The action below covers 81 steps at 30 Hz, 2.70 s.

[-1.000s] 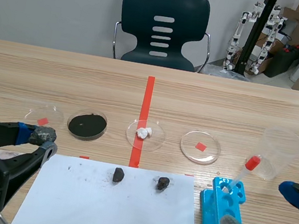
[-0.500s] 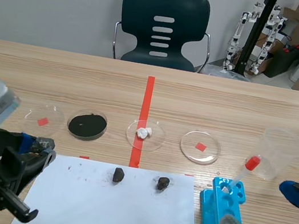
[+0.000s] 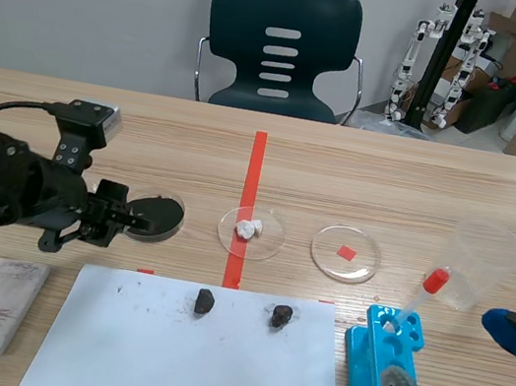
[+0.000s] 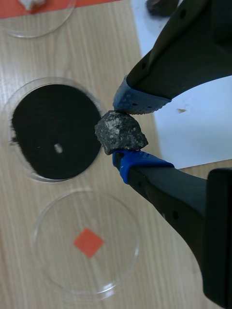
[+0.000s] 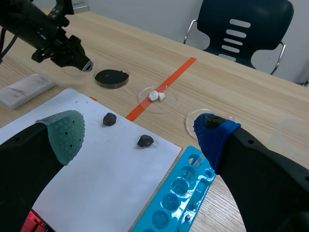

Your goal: Lower the mineral onto the iron filings and hold still

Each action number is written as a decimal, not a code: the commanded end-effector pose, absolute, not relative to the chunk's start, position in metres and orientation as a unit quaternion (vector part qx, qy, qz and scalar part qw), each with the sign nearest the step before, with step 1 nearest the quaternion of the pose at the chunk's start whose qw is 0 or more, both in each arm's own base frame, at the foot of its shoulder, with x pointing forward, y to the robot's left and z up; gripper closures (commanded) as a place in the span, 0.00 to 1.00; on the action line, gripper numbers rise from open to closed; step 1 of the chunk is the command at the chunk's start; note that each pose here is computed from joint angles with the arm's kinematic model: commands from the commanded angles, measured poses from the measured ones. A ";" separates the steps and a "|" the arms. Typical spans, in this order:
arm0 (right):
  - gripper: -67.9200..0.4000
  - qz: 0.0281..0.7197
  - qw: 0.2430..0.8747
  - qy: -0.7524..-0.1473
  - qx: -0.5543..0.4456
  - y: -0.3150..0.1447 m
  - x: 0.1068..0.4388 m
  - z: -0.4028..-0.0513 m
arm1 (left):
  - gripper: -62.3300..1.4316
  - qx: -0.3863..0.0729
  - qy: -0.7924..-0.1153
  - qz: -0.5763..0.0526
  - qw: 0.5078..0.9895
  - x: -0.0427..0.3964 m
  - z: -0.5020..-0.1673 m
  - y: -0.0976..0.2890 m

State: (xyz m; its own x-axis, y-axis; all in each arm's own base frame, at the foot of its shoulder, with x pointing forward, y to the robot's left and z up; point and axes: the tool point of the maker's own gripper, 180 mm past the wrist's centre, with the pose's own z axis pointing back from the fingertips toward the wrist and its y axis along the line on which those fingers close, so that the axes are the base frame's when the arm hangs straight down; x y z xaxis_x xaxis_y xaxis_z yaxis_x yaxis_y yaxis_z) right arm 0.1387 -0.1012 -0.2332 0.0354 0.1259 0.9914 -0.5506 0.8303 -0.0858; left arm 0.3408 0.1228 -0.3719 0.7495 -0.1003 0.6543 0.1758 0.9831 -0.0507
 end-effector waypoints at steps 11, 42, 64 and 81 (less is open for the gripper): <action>0.30 0.238 0.692 -0.662 0.161 -0.103 0.142 -0.227 | 0.89 -0.053 -0.296 -0.065 0.951 0.397 -0.365 0.109; 0.30 0.238 0.693 -0.662 0.161 -0.103 0.142 -0.227 | 0.89 -0.041 -0.214 -0.043 0.975 0.403 -0.393 0.106; 0.30 0.238 0.693 -0.662 0.161 -0.103 0.142 -0.227 | 0.89 -0.045 -0.204 -0.039 0.977 0.397 -0.408 0.100; 0.30 0.238 0.693 -0.662 0.161 -0.103 0.142 -0.227 | 0.89 -0.042 -0.201 -0.040 0.978 0.396 -0.408 0.102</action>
State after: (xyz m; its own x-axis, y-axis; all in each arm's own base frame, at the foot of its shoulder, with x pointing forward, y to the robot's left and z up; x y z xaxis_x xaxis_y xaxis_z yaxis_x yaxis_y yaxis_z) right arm 0.1388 -0.1013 -0.2331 0.0347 0.1256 0.9915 -0.5501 0.8306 -0.0860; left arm 0.3851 0.1036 -0.4194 0.9275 -0.0659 0.3680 0.0955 0.9935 -0.0627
